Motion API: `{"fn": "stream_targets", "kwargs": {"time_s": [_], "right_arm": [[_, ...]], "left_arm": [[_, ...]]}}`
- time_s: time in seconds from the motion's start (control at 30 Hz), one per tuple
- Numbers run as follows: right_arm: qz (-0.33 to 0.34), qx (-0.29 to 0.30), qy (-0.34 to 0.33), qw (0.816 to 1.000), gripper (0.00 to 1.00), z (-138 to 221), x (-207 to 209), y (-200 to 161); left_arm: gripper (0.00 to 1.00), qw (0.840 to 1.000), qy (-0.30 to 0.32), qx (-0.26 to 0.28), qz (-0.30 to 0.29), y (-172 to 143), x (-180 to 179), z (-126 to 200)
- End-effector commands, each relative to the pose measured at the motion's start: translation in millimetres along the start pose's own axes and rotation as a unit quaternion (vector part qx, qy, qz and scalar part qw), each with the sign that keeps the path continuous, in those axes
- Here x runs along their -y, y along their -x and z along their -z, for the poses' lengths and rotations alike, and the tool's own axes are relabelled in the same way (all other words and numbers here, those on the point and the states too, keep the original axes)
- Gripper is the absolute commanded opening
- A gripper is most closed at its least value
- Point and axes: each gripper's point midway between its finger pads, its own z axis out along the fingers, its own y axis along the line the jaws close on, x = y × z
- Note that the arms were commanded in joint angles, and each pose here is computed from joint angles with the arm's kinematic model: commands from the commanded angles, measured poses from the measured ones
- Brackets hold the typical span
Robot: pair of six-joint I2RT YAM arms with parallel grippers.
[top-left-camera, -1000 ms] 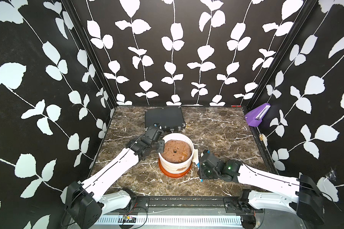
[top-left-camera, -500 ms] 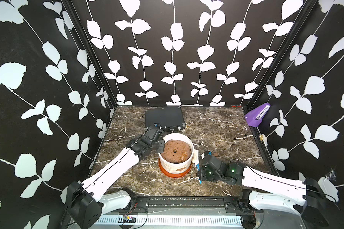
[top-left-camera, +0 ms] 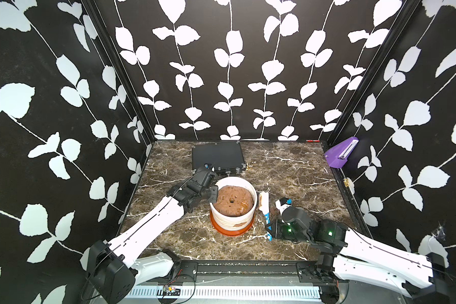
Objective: Scrub the dried mud off the ceramic pot
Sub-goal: Brush off the soil from the pot, then adjust the brush at the center of the board.
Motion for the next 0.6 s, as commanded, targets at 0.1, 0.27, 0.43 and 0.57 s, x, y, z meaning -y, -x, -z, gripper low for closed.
{"fn": "stream_targets", "kwargs": {"time_s": [0.1, 0.27, 0.43, 0.57], "right_arm": [[0.037, 0.027, -0.125, 0.991, 0.0, 16.8, 42.7, 16.5], [0.06, -0.064, -0.271, 0.958, 0.0, 9.8, 107.1, -15.5], [0.083, -0.097, -0.275, 0.953, 0.0, 3.8, 121.3, -32.3], [0.07, -0.124, -0.291, 0.946, 0.0, -2.4, 144.8, -47.9]], "left_arm": [[0.0, 1.0, 0.012, 0.003, 0.005, -2.5, -6.0, -6.3], [0.0, 1.0, 0.012, 0.003, 0.006, -3.7, -7.0, -7.3], [0.08, 1.0, 0.002, 0.006, 0.01, -1.5, -2.8, -7.0], [0.18, 1.0, -0.001, 0.011, 0.012, 0.8, -1.8, -5.6]]}}
